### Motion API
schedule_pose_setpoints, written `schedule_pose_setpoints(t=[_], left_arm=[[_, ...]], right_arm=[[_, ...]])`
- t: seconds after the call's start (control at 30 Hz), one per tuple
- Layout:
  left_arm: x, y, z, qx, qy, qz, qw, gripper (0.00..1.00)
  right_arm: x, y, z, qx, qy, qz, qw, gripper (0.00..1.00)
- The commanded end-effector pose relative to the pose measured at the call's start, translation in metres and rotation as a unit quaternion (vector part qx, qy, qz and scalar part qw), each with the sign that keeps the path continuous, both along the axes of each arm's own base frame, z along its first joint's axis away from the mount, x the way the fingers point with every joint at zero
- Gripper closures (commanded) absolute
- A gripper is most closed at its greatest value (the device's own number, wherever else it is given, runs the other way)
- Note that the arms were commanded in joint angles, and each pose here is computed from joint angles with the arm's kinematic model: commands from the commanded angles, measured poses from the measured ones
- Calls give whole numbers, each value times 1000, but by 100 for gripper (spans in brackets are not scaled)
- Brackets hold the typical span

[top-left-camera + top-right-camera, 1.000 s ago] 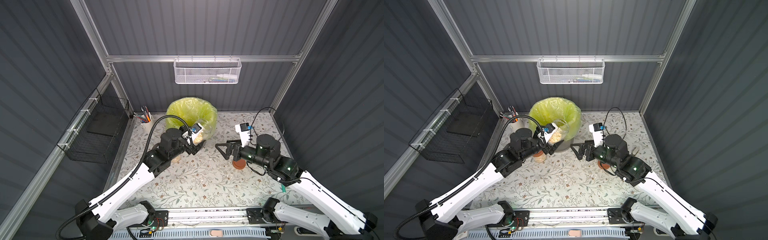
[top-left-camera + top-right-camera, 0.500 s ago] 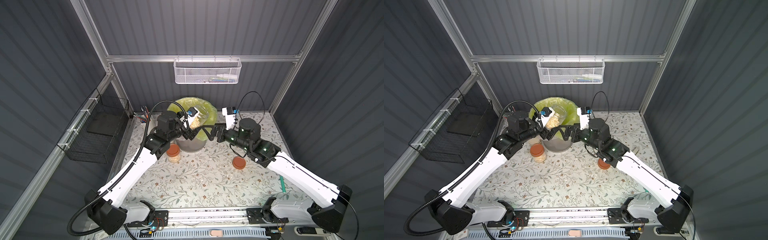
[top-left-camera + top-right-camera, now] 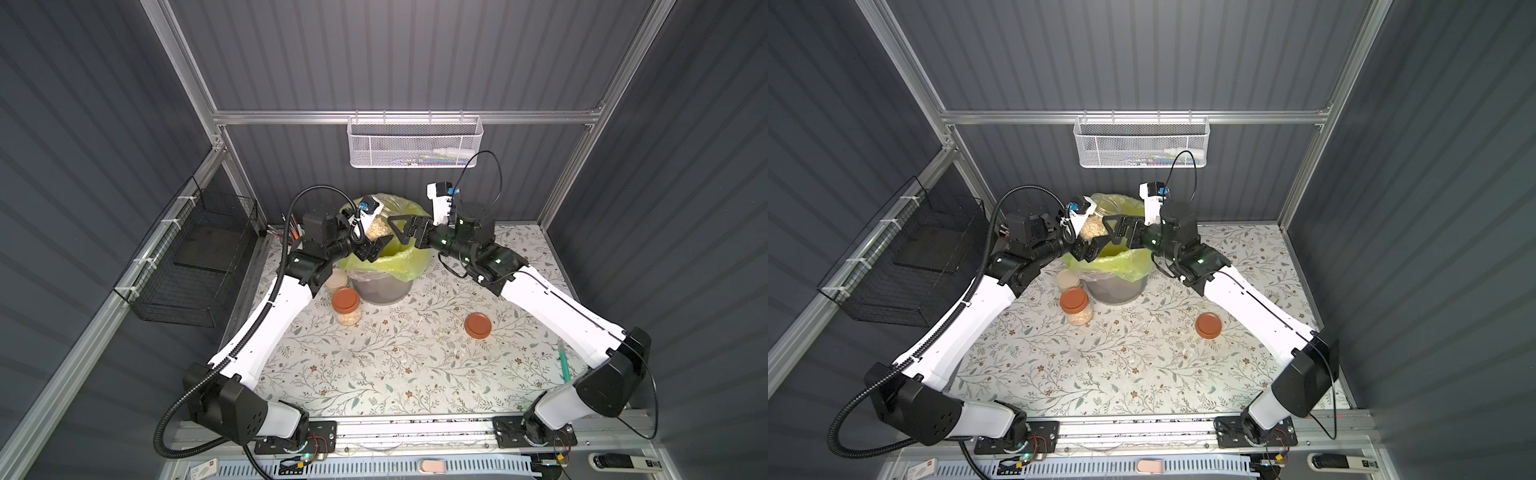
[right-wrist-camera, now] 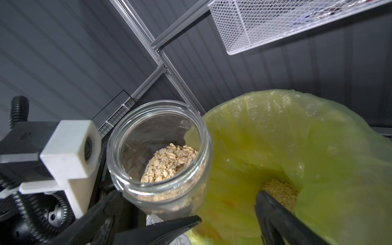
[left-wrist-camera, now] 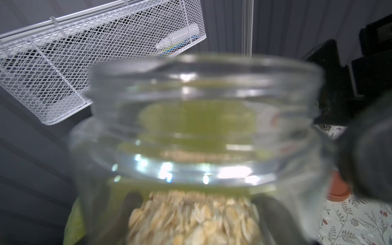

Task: Empty expired oatmeal from jars
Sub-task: Pour the expired oatmeal into the trash bin.

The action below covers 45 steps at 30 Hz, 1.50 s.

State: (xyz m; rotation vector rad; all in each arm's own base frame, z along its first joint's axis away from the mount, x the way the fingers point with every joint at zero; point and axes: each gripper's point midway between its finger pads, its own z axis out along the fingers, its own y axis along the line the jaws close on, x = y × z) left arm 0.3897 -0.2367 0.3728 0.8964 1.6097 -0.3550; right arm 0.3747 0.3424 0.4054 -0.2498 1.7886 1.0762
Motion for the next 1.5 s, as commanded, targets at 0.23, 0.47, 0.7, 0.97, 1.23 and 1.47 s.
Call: schedule_pose_setpoints(t=[0.23, 0.47, 0.7, 0.97, 1.23, 1.47], left_arm=[[4, -8, 45, -47, -53, -34, 997, 81], [7, -6, 43, -45, -52, -31, 997, 81], [14, -5, 35, -45, -45, -33, 997, 82], [21, -1, 31, -42, -41, -33, 998, 81], [24, 0, 27, -48, -36, -48, 997, 80], [27, -1, 22, -46, -28, -52, 997, 80]], right_arm=[[22, 23, 2, 19, 6, 26, 999, 1], [37, 30, -4, 25, 14, 27, 999, 3], [49, 36, -8, 37, 21, 29, 999, 4], [62, 46, -21, 41, 38, 35, 998, 4], [73, 53, -34, 46, 49, 38, 997, 3], [74, 61, -34, 60, 50, 58, 995, 3]])
